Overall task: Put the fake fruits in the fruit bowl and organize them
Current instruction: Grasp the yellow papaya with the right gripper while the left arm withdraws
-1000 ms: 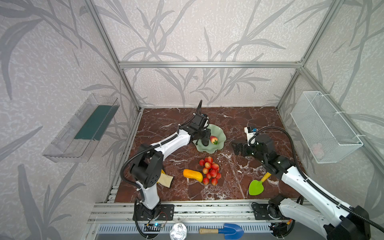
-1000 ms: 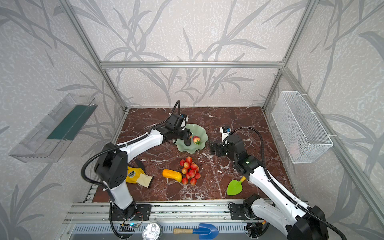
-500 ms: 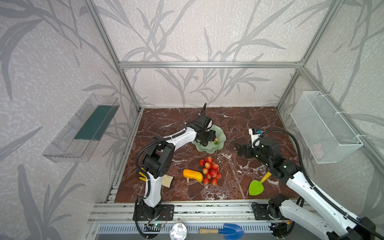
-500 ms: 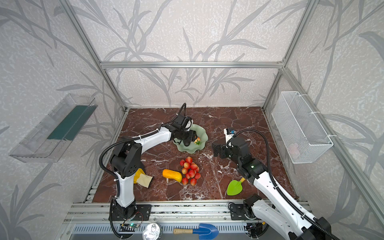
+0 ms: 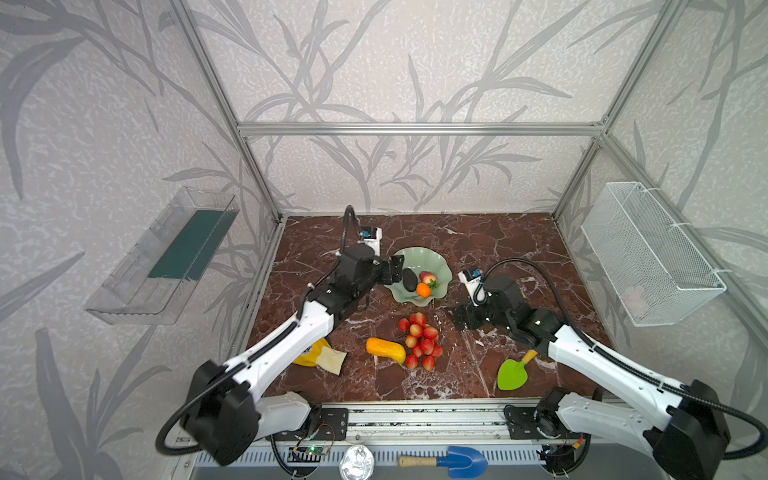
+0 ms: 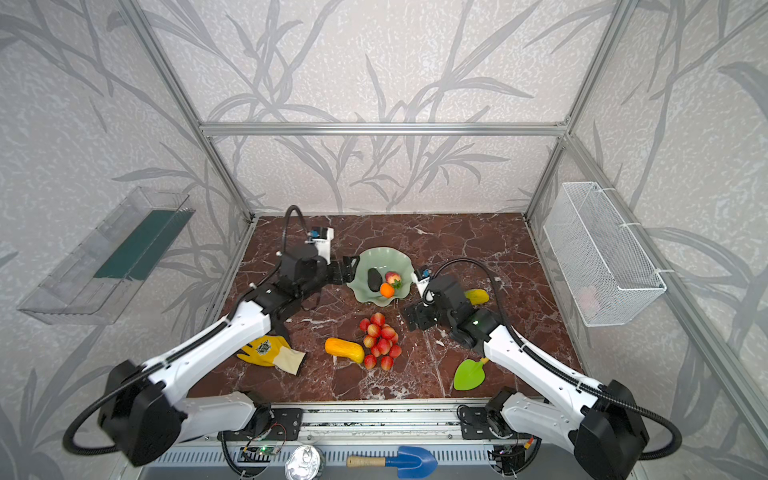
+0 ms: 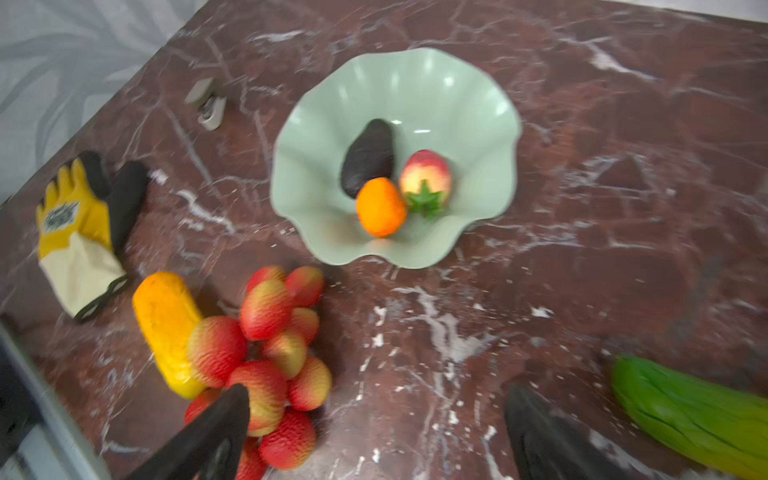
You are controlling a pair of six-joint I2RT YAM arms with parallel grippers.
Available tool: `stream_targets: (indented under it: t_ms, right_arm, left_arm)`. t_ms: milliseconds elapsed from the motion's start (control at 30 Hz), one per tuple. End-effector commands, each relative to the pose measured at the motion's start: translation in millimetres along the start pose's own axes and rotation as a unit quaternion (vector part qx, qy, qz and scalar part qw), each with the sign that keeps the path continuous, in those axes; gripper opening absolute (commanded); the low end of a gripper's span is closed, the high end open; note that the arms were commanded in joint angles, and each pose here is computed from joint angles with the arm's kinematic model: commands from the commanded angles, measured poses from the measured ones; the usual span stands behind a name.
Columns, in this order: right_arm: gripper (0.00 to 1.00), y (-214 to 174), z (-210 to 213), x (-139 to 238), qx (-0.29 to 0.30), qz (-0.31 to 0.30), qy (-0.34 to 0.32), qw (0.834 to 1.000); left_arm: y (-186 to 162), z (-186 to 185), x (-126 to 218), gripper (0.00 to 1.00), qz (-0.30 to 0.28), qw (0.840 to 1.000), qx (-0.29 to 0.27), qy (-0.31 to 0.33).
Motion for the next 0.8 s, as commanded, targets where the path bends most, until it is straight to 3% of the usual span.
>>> stream_targets:
  t_ms: [0,233,433,767]
  right_arm:
    - [0.94,19.7,35.0,-9.5,0.054,-0.014,0.031,0.998]
    - [0.92,16.8,109.4,-53.4,0.138,0.036,0.091,0.986]
    - [0.89,-4.6,169.6,-91.3,0.177,0.097,0.145,0.969]
    - [0.82,-36.8,173.8,-158.2,0.187,0.166,0.106,0.962]
  left_arm:
    - [-6.5,47.7,26.0,0.85,-0.061,0.995,0.027,0.08]
    - [-46.8,109.1,91.0,0.89,-0.119,0.977,0.091,0.151]
    - [-59.1,132.0,129.5,0.91,-0.173,0.962,0.13,0.166]
    - [-51.2,131.4,153.0,0.91,-0.188,0.96,0.127,0.164]
Point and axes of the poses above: each gripper's point midway between its finger pads, its own x axis back along the fingers, its own z axis along the line the jaws close on, y = z × x, the point moved 2 cm from there along x, back along the fingers, and after that the axes turned 6 degrees about x, right-handed, at the moved point
